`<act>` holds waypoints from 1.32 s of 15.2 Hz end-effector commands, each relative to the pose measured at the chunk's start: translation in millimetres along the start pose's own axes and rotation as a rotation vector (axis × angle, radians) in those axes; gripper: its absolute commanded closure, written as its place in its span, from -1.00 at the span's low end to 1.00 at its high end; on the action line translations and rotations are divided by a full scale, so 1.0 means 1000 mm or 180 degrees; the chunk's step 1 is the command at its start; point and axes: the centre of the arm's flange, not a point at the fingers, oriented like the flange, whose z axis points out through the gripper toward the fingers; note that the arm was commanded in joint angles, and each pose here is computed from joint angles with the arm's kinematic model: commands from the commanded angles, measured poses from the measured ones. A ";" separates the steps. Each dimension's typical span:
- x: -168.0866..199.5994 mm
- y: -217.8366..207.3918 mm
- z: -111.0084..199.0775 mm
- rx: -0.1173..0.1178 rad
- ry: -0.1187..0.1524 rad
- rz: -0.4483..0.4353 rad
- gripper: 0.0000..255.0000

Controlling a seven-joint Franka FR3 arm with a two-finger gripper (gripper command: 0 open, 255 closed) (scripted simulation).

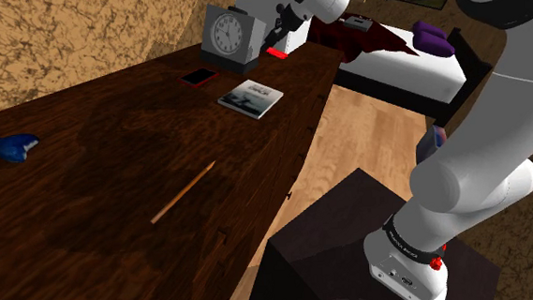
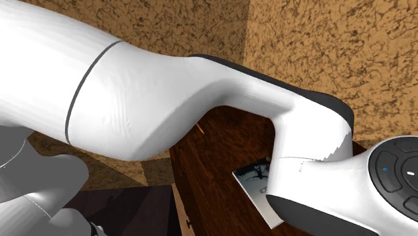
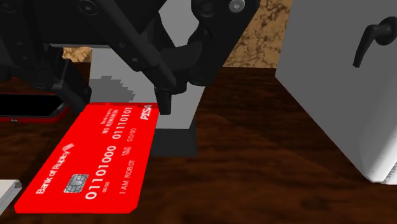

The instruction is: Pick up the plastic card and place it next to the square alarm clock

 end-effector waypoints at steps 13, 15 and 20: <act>-0.040 -0.001 0.062 -0.0001 0.0001 0.0000 1.00; -0.046 -0.001 0.071 -0.0001 0.0001 0.0000 1.00; -0.047 -0.001 0.073 -0.0001 0.0001 0.0000 1.00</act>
